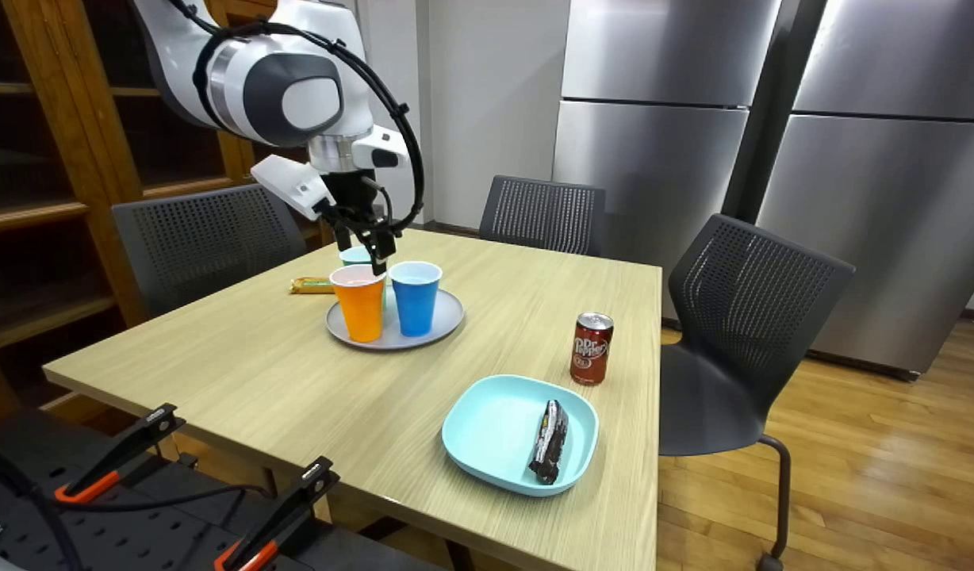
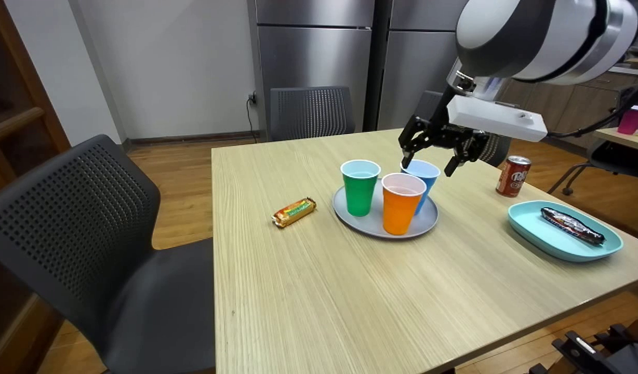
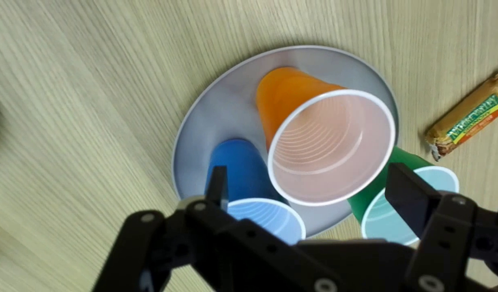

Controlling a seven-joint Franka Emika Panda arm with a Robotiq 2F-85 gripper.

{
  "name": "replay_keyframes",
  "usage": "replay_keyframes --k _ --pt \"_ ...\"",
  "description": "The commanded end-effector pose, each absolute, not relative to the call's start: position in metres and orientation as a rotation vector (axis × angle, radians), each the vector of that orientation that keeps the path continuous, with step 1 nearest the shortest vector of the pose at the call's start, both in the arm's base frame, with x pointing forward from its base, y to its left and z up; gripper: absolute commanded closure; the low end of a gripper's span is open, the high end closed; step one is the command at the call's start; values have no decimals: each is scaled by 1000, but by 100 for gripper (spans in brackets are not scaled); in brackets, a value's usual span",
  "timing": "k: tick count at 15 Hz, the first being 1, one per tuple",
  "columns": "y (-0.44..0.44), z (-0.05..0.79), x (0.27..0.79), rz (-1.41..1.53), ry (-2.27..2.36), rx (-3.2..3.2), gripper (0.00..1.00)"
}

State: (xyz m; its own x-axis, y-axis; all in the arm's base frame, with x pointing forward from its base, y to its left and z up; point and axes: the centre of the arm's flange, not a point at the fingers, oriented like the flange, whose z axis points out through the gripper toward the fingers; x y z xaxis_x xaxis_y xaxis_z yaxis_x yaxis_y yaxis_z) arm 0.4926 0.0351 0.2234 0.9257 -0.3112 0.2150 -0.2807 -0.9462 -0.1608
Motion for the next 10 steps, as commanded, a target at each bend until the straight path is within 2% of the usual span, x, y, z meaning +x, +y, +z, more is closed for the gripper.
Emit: replay_keyframes --k 1,10 --pt "54 262 465 -437 378 -2944 0" --pt "124 298 460 -515 334 -2900 0"
